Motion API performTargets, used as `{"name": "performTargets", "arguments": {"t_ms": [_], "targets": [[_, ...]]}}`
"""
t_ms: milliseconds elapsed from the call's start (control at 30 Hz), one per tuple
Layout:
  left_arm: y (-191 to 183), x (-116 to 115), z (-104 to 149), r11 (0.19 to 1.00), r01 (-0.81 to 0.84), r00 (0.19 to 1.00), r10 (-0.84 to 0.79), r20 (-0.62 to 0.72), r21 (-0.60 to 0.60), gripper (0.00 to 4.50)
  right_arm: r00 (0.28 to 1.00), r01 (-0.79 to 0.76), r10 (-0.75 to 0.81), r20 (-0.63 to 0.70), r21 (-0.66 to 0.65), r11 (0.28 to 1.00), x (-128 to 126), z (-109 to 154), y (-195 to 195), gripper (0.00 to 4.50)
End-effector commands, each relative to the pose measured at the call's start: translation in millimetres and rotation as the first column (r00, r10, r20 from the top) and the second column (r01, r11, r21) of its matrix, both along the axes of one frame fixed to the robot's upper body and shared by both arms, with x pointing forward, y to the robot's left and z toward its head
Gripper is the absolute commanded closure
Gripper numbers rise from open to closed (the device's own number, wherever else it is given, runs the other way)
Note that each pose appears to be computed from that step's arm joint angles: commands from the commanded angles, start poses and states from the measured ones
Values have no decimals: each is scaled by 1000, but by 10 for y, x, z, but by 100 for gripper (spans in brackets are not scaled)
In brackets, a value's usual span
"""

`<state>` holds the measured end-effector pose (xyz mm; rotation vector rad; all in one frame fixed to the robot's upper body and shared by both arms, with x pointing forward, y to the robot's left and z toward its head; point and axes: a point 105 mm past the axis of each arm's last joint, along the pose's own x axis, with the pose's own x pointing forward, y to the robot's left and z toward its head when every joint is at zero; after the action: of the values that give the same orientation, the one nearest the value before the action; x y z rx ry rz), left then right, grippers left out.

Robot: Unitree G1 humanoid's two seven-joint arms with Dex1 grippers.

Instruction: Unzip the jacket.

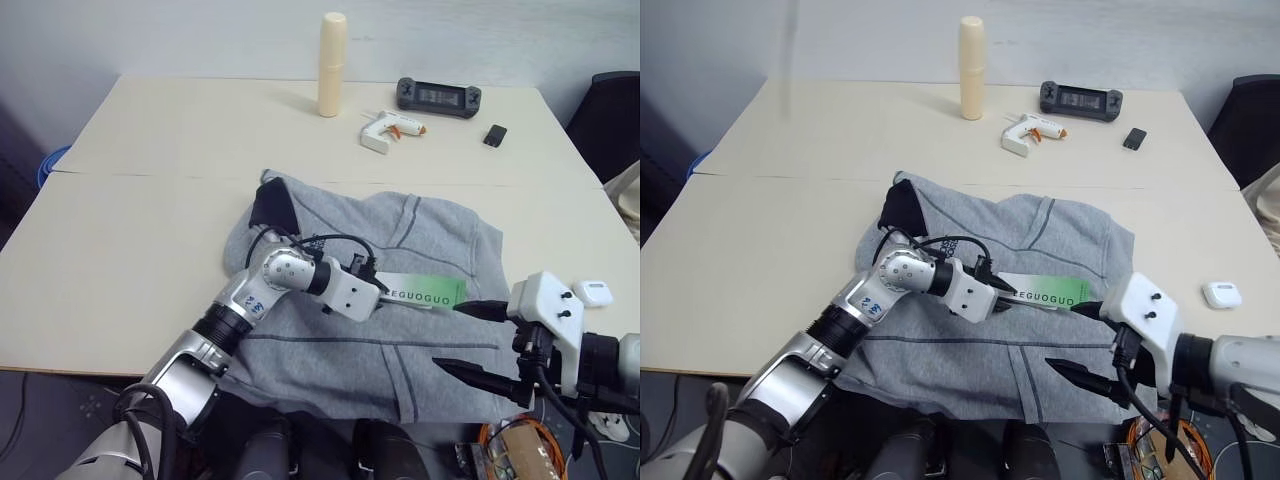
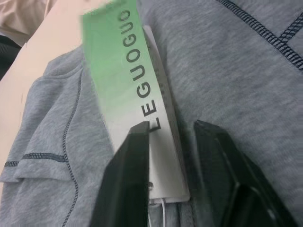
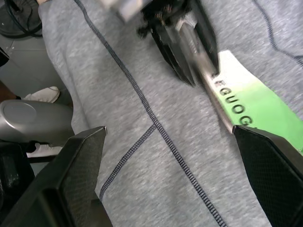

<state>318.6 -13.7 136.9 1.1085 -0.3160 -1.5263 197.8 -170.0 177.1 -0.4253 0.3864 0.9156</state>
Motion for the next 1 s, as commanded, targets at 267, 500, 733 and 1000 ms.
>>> {"name": "performTargets", "arguments": {"t_ms": [267, 500, 733, 1000], "targets": [[636, -130, 809, 981, -111, 881, 23, -473, -158, 44, 951, 45, -20, 310, -74, 996, 422, -10, 277, 20], [1053, -89, 895, 991, -118, 844, 70, -532, -57, 43, 915, 20, 36, 401, -133, 991, 683, -235, 570, 220], [1043, 101, 569, 994, -65, 902, 96, -421, 89, 43, 859, 71, 89, 505, -289, 955, 1000, -475, 637, 284], [1005, 435, 126, 969, -112, 929, 180, -323, 219, 43, 820, 178, 2, 573, -258, 950, 1246, -500, 579, 303]]}}
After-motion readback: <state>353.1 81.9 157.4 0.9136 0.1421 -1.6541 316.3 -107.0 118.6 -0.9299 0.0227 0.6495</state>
